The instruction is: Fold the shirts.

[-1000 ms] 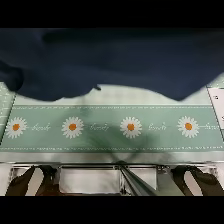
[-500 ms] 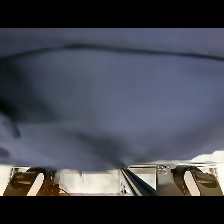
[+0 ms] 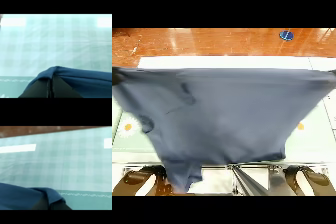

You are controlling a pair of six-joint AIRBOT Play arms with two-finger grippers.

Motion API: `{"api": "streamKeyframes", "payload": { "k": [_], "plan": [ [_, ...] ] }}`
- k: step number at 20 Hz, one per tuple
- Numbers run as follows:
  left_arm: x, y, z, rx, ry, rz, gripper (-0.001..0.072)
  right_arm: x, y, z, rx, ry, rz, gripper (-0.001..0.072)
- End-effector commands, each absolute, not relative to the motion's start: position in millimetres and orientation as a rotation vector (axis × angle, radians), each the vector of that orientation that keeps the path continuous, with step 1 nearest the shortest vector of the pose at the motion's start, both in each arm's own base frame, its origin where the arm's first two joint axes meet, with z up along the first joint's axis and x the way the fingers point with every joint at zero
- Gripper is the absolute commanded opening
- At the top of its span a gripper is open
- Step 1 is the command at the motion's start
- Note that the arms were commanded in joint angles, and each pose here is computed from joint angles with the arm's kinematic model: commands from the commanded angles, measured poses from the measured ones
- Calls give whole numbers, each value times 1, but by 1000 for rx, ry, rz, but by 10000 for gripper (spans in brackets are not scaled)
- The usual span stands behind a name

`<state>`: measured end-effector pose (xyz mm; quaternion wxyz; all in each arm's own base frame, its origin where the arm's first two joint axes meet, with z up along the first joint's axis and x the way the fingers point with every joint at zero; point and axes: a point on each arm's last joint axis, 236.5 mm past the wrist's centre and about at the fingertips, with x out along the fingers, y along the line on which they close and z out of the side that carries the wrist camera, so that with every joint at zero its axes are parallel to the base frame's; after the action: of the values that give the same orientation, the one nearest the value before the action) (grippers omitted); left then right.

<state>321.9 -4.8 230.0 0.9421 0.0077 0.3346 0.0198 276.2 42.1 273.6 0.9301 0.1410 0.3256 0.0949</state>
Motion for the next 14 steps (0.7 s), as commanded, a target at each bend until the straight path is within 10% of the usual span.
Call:
{"api": "streamKeyframes", "payload": {
  "k": [1, 14],
  "plan": [
    [400, -26, 155, -85, 769, 29, 19, 356, 46, 219, 366, 726, 283, 19],
    [559, -75, 13, -384, 1083, -44, 19, 535, 15, 33, 593, 1013, 252, 19]
  ]
}}
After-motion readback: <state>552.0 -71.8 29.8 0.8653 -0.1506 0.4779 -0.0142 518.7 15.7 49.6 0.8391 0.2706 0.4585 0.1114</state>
